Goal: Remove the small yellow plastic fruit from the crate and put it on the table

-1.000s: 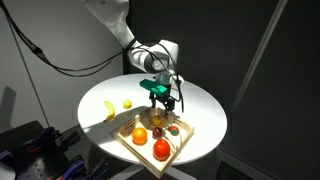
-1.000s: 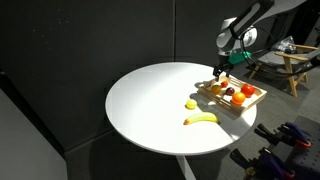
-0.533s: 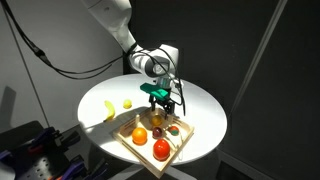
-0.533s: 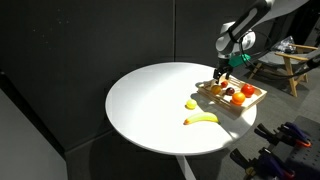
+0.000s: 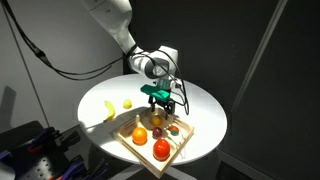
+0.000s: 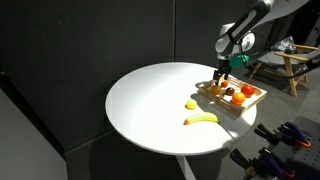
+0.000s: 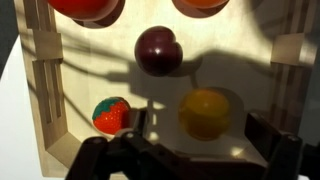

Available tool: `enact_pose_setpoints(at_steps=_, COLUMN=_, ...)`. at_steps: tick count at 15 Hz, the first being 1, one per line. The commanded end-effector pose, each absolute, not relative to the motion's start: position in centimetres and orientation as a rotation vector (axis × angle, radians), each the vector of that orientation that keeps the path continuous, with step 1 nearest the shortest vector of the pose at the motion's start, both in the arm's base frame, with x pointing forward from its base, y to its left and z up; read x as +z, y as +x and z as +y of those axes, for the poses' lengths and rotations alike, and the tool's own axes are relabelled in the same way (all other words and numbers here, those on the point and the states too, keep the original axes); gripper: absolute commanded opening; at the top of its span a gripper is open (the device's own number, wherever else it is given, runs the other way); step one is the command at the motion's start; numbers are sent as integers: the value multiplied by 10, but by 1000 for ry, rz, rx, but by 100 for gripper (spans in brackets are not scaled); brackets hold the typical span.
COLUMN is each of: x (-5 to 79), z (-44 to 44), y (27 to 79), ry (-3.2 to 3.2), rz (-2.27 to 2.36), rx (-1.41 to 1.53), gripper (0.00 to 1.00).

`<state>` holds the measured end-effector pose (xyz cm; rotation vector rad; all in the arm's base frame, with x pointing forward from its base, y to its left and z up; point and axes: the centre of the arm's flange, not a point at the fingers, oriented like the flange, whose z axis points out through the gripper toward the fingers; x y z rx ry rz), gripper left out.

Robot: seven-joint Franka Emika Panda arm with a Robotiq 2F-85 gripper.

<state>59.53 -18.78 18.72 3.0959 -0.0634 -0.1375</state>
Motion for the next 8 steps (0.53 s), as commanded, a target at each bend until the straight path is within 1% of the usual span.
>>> enact_pose_setpoints(at_steps=1, x=187, z=-188, y=595, ry=3096, rz=-63, rx=-138, gripper=100)
enact_pose_setpoints(at_steps=8, x=187, z=-187, y=596, ry=3098, rz=-58, rx=-127, gripper=100)
